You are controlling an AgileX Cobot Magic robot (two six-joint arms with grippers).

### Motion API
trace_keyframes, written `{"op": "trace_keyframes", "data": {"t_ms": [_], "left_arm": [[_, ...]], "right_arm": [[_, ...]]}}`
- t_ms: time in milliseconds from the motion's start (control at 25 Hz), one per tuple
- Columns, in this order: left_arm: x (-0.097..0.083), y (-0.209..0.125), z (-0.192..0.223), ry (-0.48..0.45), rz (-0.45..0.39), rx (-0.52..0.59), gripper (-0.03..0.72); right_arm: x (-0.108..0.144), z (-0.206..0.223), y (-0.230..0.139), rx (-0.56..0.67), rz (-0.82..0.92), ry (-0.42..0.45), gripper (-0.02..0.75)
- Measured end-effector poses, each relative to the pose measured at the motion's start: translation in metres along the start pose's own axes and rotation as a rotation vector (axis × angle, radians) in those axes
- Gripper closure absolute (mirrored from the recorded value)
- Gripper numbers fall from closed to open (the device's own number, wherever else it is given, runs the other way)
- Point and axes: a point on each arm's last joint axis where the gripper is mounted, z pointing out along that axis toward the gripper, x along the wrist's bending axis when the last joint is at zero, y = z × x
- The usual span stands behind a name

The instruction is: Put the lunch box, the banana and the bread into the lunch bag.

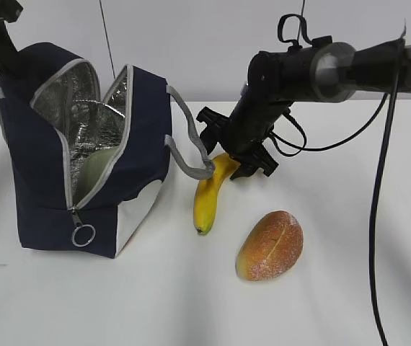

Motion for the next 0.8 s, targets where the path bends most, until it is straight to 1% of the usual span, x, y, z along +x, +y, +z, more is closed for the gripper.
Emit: {"op": "trace_keyframes", "data": {"t_ms": [240,360,440,520,720,800], "left_arm": [[0.0,0.0,0.0,0.0,0.0,0.0,0.702],[0.0,0.0,0.0,0.0,0.0,0.0,0.702],[0.0,0.0,0.0,0.0,0.0,0.0,0.702],[0.0,0.0,0.0,0.0,0.0,0.0,0.702],[0.0,0.0,0.0,0.0,0.0,0.0,0.702],[0.0,0.0,0.0,0.0,0.0,0.0,0.702]], "right_arm": [[-0.003,0.008,-0.001,0.012,0.01,-0.01,0.214],[-0.004,0.009,-0.002,0.014,0.014,-0.011,0.272],[-0.004,0.01,-0.002,0.016,0.017,-0.009,0.328],[-0.003,0.011,-0.001,0.016,0.009,-0.007,0.361],[0.004,0.004,0.003,0.012,-0.065,-0.016,0.379],[0.008,-0.005,0.007,-0.002,-0.118,-0.048,0.379]]}}
